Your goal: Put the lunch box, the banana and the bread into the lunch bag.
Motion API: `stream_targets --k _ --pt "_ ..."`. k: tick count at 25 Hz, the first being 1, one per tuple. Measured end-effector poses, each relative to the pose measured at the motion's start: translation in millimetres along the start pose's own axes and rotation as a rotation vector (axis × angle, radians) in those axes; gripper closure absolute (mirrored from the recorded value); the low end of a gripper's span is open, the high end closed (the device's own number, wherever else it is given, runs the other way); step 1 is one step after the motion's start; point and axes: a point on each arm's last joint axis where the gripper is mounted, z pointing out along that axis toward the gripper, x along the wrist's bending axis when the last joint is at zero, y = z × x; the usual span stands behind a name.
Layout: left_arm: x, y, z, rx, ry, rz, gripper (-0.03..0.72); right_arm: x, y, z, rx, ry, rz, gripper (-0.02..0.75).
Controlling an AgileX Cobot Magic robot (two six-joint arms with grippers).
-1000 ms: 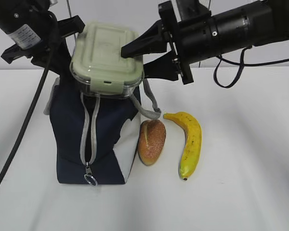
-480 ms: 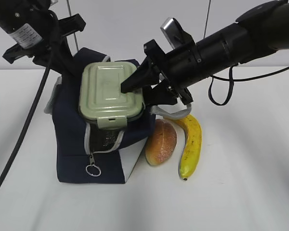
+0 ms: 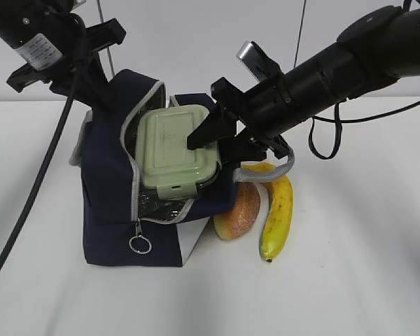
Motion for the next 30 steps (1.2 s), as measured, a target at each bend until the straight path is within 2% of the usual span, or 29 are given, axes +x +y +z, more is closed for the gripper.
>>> stream_targets --k 4,11,18,30 --pt "0.0 -0.2 0.0 0.002 0.0 0.002 0.689 -5.6 1.1 11.1 0.014 0.014 0.032 0.355" --pt "-0.1 -0.3 0.0 0.004 -0.001 0.004 0.689 3.8 9.4 19.6 -0.015 0.056 0.03 0.355" --pt "-1.1 -0.3 0.0 0.004 -0.012 0.007 0.689 0.9 13.3 22.0 -0.057 0.042 0.037 0.355" --pt "-1.1 -0.3 0.0 0.004 -0.012 0.007 0.689 -5.9 12.6 63.2 0.0 0.072 0.039 0.355"
